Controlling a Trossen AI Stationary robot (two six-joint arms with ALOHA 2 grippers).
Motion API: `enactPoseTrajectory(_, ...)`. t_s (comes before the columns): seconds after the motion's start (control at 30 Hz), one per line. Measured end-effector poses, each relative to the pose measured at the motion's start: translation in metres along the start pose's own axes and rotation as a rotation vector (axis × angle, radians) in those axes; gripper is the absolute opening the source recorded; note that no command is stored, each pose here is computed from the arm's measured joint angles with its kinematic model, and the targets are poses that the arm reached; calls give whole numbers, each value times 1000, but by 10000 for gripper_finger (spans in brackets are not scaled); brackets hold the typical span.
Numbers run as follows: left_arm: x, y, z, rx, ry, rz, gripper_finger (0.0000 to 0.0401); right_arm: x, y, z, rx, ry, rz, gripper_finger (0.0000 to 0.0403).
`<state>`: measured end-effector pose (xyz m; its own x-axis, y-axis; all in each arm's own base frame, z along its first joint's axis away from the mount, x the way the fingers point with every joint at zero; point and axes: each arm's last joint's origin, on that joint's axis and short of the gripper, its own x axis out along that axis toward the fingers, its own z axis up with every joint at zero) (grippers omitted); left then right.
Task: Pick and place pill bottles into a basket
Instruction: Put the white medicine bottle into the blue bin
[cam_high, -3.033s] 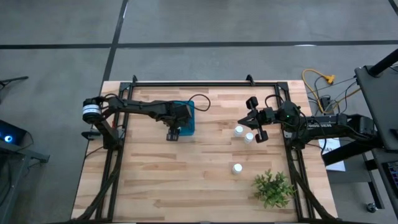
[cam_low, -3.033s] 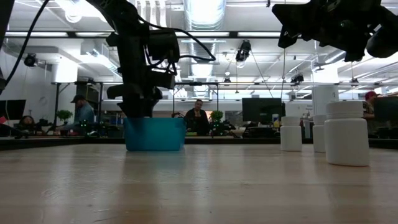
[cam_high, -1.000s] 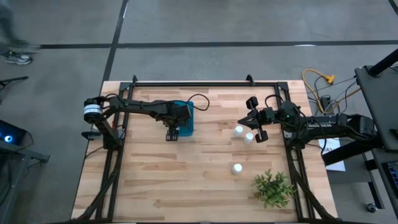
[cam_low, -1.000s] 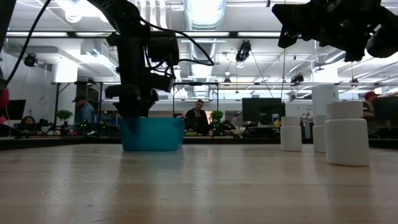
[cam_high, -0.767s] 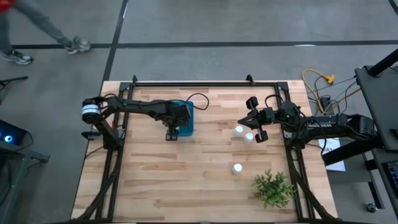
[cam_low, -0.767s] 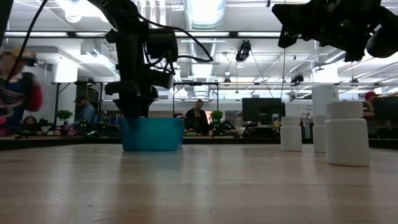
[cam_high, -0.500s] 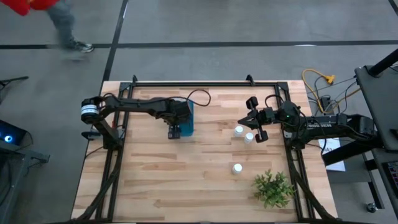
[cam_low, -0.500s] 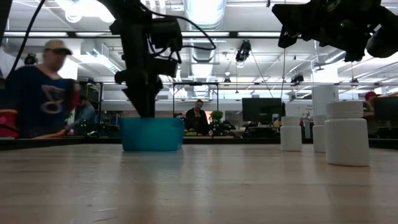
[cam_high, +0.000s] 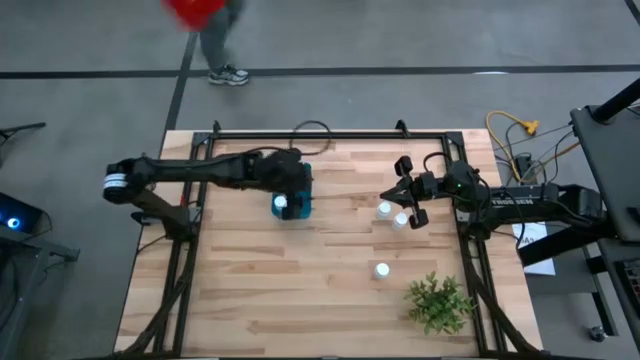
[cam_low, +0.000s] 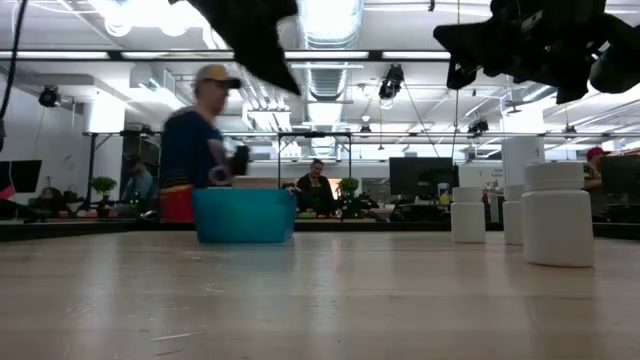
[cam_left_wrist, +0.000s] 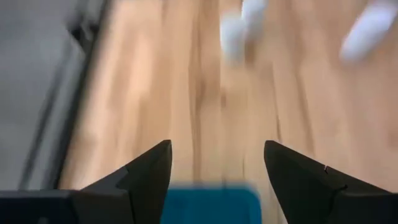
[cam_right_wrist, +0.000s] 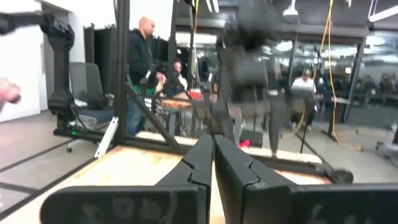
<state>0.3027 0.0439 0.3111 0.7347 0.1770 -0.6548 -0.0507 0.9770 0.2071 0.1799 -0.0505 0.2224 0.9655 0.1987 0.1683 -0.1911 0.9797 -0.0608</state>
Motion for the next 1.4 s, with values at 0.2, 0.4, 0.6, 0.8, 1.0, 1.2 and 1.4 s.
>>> enactPoseTrajectory(0.2,-31,-14,12,1,-270,-3,238,-4,-6,-4,23,52,-41,9)
enactPoseTrajectory(0.4,-31,-23,-14,8,-299,-10,238,-4,-9,-3,58,156,-51,9)
enactPoseTrajectory(0.6,-21,-30,-49,-16,-430,17,238,3,-13,7,85,438,-28,9)
enactPoseTrajectory(0.8,-22,-33,-70,-52,-527,28,238,9,-15,27,90,551,-1,9)
enactPoseTrajectory(1.0,-29,-33,-73,-73,-548,26,238,4,-12,35,118,712,46,9)
enactPoseTrajectory(1.2,-33,-34,-73,-82,-561,18,238,1,-11,30,98,793,23,9)
enactPoseTrajectory(1.4,-35,-35,-72,-94,-569,9,238,0,-14,22,74,897,-45,22)
